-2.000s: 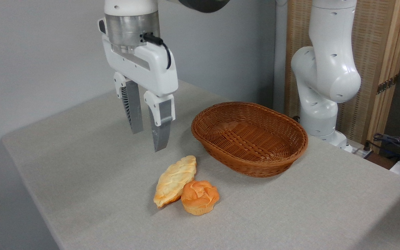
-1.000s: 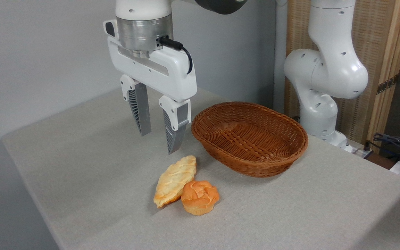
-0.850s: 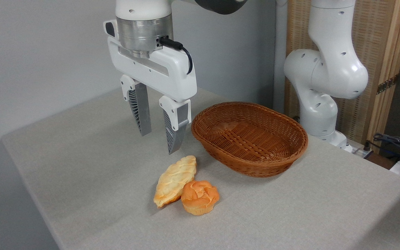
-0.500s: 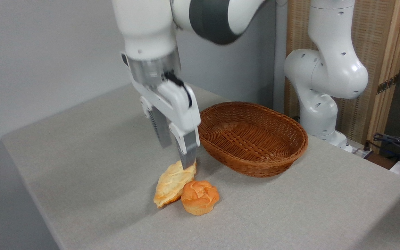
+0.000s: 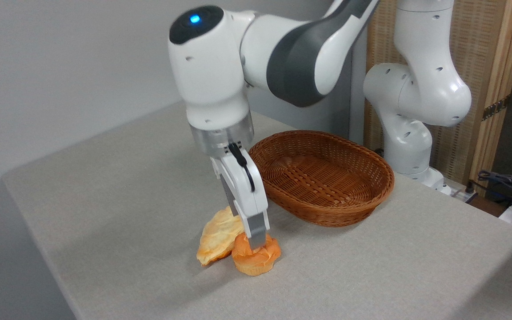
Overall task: Put bread into the basket
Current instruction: 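Lower the open gripper onto the small round orange bun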
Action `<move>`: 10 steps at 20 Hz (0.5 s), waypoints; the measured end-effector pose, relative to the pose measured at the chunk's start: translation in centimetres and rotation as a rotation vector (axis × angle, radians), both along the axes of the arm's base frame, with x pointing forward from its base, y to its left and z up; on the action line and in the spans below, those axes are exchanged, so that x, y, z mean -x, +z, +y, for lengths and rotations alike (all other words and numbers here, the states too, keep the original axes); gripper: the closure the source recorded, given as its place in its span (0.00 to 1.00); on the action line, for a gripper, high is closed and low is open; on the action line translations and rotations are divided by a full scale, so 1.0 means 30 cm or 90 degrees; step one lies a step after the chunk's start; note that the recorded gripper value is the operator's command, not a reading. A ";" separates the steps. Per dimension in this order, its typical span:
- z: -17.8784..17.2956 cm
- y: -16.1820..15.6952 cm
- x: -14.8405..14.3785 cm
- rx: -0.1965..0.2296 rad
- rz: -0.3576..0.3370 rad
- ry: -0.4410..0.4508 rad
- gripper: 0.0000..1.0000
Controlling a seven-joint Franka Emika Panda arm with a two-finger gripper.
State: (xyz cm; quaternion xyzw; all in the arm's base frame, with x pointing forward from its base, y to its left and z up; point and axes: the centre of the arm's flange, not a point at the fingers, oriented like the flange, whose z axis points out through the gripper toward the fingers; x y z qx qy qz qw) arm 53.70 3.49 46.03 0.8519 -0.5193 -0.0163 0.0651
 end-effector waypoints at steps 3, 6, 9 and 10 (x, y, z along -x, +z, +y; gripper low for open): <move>0.016 -0.060 -0.003 -0.001 0.003 0.000 0.00; 0.025 -0.117 -0.016 -0.002 0.011 -0.006 0.00; 0.026 -0.161 -0.026 -0.001 0.018 -0.025 0.18; 0.026 -0.166 -0.027 0.000 0.020 -0.028 0.35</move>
